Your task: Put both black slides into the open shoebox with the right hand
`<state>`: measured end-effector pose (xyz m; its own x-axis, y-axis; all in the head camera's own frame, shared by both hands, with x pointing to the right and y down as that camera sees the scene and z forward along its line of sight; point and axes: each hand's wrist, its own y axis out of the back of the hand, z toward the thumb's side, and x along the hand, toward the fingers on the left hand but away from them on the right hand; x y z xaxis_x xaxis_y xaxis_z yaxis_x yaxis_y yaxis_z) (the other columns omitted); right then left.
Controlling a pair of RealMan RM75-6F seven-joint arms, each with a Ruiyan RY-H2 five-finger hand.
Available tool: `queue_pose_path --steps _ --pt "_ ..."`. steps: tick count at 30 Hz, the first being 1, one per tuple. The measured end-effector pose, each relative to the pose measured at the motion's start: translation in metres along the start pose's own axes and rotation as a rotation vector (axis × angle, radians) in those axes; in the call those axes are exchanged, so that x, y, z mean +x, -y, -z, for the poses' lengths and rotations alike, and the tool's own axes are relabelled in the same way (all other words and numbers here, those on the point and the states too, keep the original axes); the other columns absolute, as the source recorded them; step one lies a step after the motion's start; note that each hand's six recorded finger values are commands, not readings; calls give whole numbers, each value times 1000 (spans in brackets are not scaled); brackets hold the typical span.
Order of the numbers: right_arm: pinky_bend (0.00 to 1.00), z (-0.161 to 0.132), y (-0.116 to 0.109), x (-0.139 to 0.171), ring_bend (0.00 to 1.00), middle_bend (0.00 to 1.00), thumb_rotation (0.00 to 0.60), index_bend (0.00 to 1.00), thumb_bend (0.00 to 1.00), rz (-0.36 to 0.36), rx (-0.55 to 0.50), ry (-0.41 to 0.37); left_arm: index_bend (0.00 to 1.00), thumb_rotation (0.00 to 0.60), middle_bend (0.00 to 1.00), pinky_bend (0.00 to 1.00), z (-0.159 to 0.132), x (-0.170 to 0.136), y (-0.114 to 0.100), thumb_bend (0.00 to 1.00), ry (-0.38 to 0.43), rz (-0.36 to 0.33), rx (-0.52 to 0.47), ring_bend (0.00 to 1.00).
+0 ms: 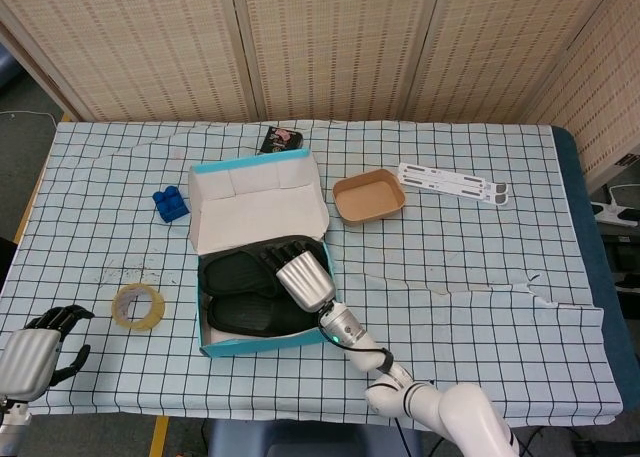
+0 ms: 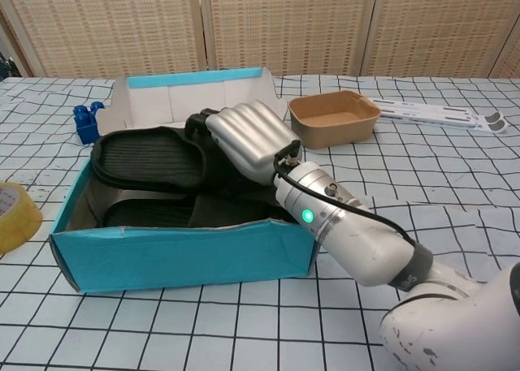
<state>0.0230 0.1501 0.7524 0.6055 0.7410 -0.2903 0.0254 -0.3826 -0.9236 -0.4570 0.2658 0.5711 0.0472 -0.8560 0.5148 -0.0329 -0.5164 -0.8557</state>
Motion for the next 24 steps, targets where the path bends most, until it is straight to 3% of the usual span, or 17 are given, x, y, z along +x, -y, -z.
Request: queue_pose_path --steps 5,8,14,24 --pt "531 8 19 2 417 612 600 656 61 -109 -56 55 311 600 270 425 0 1 1 383 1 3 2 244" --pt "416 9 26 3 275 470 600 490 60 -173 -87 71 311 600 270 425 0 3 0 382 0 4 4 244" --pt "349 3 24 8 136 326 600 348 60 -272 -170 71 311 600 270 425 0 4 1 384 2 8 5 244" --pt "197 5 -10 11 3 177 600 162 60 -259 -231 57 311 600 270 425 0 6 2 383 0 13 7 244"
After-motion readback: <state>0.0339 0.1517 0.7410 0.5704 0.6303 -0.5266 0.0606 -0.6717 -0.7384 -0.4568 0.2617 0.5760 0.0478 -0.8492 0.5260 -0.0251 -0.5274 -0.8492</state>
